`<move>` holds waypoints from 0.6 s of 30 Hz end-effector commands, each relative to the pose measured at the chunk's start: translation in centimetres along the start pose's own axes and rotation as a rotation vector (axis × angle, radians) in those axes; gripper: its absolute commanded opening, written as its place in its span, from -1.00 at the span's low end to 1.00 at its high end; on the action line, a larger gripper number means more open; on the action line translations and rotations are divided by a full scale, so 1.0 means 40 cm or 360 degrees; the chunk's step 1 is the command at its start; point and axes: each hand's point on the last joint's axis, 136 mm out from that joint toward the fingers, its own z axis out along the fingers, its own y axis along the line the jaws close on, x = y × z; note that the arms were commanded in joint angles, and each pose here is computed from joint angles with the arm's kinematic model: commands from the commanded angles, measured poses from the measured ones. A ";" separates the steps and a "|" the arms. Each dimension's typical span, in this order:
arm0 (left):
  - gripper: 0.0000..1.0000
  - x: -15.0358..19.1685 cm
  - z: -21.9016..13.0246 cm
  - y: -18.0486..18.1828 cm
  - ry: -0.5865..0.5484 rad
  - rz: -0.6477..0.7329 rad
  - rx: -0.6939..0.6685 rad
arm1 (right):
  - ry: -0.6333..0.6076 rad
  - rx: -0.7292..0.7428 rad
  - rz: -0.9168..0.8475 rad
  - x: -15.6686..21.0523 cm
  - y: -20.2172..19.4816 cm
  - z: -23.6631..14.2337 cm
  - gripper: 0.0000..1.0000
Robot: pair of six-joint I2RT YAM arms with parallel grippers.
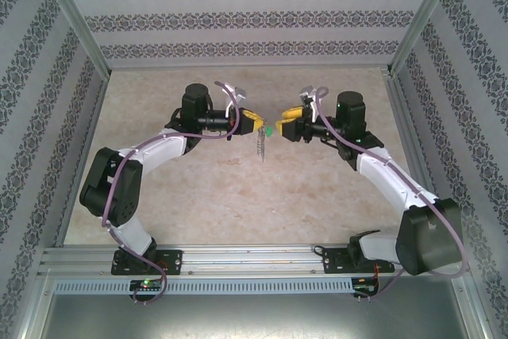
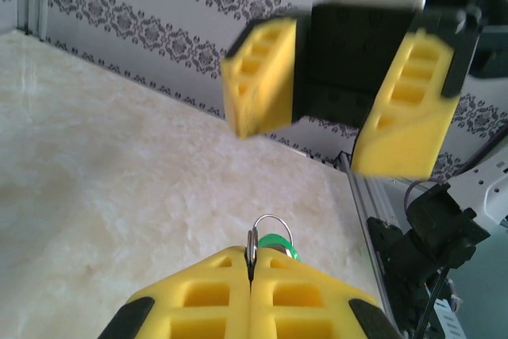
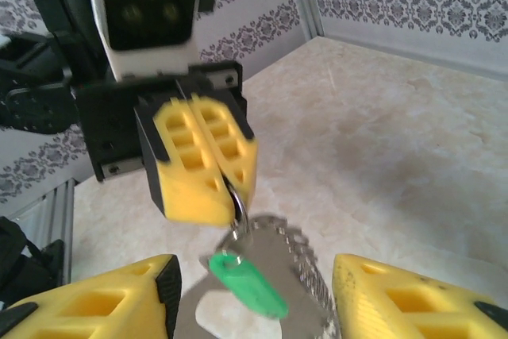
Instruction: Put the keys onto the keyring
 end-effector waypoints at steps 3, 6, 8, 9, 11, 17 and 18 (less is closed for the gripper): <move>-1.00 -0.064 -0.008 -0.045 -0.0105 0.0117 0.0045 | -0.0089 0.0071 -0.0028 0.014 0.014 0.016 0.15; -1.00 -0.061 -0.010 -0.048 -0.0098 0.0121 0.0044 | -0.0115 0.0070 0.0002 0.024 0.010 0.023 0.15; -1.00 -0.058 -0.011 -0.049 -0.0094 0.0121 0.0043 | -0.0133 0.0072 0.0036 0.020 0.005 0.026 0.14; -1.00 -0.058 -0.012 -0.050 -0.0094 0.0125 0.0042 | -0.0148 0.0080 0.0060 0.013 0.002 0.026 0.12; -1.00 -0.057 -0.014 -0.051 -0.0093 0.0133 0.0040 | -0.0185 0.0059 0.0099 -0.004 0.006 0.025 0.08; -1.00 -0.054 -0.016 -0.050 -0.0092 0.0153 0.0018 | -0.0274 -0.0005 0.0232 -0.052 0.034 0.016 -0.06; -1.00 -0.054 -0.017 -0.050 -0.0093 0.0156 0.0012 | -0.0279 -0.0016 0.0264 -0.057 0.036 0.018 -0.07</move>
